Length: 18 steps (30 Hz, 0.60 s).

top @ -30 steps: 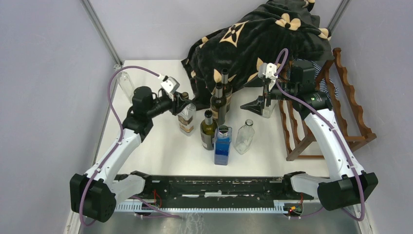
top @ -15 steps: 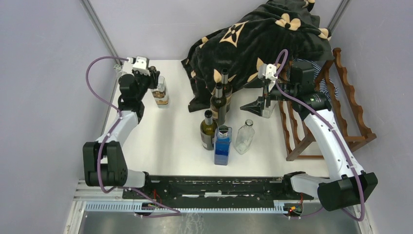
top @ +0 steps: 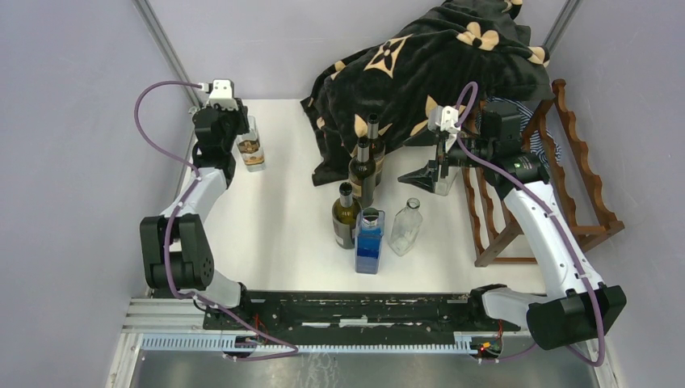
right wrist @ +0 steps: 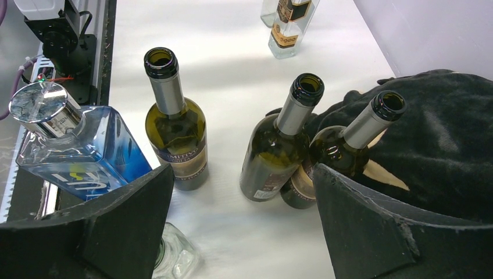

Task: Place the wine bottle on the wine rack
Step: Move the wine bottle to the center of the board.

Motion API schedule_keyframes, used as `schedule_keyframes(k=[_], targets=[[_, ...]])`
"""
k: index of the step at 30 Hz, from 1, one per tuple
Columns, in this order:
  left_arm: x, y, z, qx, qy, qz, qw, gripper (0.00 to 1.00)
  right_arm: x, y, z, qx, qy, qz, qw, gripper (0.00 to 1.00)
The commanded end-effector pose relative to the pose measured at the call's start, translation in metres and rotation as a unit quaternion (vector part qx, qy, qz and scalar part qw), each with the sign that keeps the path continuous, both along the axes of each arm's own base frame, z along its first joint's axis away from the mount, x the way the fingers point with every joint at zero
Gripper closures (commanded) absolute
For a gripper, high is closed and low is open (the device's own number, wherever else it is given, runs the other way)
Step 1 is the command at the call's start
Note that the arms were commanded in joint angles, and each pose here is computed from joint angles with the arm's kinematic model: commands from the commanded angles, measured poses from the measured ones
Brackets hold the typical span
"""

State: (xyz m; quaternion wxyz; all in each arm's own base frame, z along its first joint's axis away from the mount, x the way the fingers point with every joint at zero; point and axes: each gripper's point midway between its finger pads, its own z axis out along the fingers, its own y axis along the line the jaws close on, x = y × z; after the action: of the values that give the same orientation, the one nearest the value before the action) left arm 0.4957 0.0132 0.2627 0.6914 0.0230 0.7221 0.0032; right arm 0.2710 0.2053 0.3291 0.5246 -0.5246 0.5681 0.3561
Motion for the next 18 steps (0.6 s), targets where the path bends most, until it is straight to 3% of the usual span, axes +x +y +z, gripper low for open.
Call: schedule_keyframes(k=[1, 3, 5, 13, 18], targets=[[0.008, 0.009, 0.054, 0.018, -0.062, 0.018, 0.998, 0.53, -0.002, 0.002, 0.008, 0.008, -0.019, 0.008, 1.0, 0.05], [0.005, 0.007, 0.061, 0.011, -0.066, 0.014, 0.998, 0.38, -0.002, 0.002, 0.007, 0.005, -0.02, 0.007, 1.0, 0.05], [0.001, 0.005, 0.068, 0.004, -0.066, 0.012, 0.998, 0.29, -0.002, 0.001, 0.006, 0.002, -0.021, 0.004, 1.0, 0.05], [-0.037, -0.002, 0.104, -0.022, -0.06, 0.003, 0.998, 0.14, -0.006, -0.003, 0.003, -0.016, -0.041, 0.008, 0.999, 0.05], [-0.082, -0.041, 0.12, -0.12, -0.033, -0.078, 0.989, 0.05, -0.025, -0.004, 0.009, -0.037, -0.091, 0.057, 0.994, 0.03]])
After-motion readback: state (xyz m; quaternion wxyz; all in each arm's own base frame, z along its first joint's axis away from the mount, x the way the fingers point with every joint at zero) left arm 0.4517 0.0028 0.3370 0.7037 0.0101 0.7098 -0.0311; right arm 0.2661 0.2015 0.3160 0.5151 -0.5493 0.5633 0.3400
